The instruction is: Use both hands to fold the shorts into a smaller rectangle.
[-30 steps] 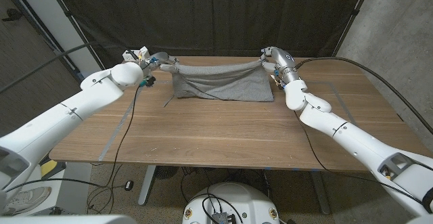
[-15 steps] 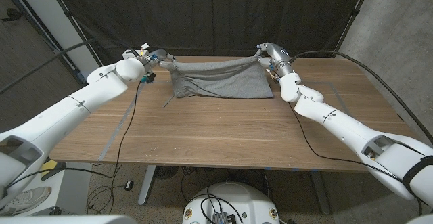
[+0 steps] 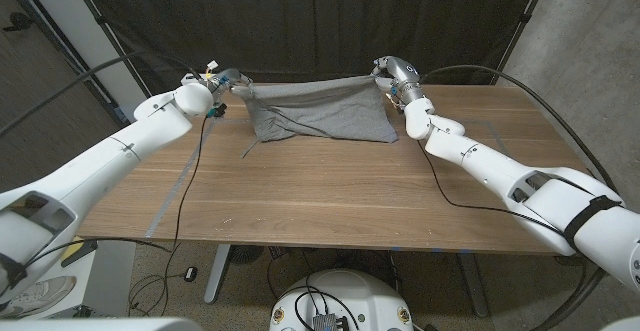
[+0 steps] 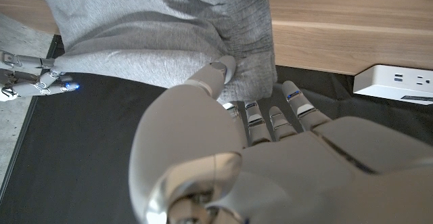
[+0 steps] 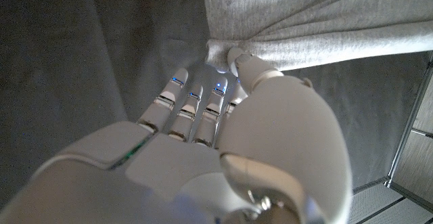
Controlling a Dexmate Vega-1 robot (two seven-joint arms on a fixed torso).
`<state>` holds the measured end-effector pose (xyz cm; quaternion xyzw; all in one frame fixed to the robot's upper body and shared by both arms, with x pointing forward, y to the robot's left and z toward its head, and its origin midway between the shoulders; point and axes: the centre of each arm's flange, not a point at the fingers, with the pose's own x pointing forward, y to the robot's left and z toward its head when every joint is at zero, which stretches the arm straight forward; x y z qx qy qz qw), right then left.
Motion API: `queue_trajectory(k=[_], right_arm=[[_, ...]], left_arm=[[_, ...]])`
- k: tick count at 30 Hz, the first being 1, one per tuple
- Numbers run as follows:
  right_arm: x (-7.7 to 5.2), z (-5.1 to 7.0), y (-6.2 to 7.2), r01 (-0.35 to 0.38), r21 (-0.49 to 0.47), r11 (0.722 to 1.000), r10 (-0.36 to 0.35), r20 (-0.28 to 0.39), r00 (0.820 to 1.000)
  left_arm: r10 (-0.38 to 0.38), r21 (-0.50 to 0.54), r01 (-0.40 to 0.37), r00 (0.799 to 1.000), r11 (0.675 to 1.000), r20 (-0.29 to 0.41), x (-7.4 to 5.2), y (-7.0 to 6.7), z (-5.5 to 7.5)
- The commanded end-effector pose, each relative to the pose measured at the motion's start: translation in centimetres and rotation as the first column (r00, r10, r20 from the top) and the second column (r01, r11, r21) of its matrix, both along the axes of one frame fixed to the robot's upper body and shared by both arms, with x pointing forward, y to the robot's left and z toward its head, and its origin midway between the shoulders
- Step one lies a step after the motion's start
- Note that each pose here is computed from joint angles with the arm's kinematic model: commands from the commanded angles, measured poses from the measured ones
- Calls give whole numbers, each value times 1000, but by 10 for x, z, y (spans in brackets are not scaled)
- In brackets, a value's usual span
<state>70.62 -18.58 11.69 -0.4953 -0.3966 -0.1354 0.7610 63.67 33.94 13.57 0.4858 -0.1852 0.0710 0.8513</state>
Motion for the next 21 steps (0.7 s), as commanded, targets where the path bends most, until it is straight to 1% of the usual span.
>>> queue_trajectory(k=[1,5,7,8,9,11,12,13,14,15,17,18,19,20,21], right_arm=[[24,16,8,35,-18,999,-35,-19,999],[29,19,10,58,-27,998,-59,-53,997],[32,21,12,73,-32,997,-76,-82,994],[34,22,13,81,-34,996,-84,-113,990],[35,23,14,90,-42,995,-94,-122,988],[38,24,17,102,-53,993,-109,-154,982],[41,25,19,116,-72,991,-128,-199,972],[42,26,20,123,-77,989,-136,-211,968],[43,27,21,128,-79,989,-143,-237,961],[43,27,21,125,-79,989,-140,-231,963],[43,28,22,135,-88,987,-152,-234,960],[44,29,22,137,-84,987,-155,-263,952],[44,29,22,137,-84,987,-154,-263,952],[47,29,23,147,-97,984,-171,-317,933],[48,29,24,148,-97,984,-173,-338,925]], left_arm=[[33,-10,-33,999,999,18,15,6,6],[44,-12,-44,999,999,11,21,6,7],[46,-14,-46,999,999,6,24,6,7],[49,-13,-49,999,999,4,26,6,7],[50,-13,-50,999,999,3,28,6,7],[51,-16,-51,999,999,3,31,5,7],[56,-15,-56,998,998,1,34,5,7],[60,-15,-60,998,998,3,35,5,7],[63,-16,-63,998,998,4,37,5,7],[65,-19,-65,998,998,5,38,5,7],[72,-25,-72,997,997,9,41,5,6],[76,-29,-76,997,997,11,43,5,6],[76,-29,-76,997,997,12,43,5,6],[94,-36,-93,995,995,17,46,6,5],[106,-38,-105,994,994,24,48,6,4]])
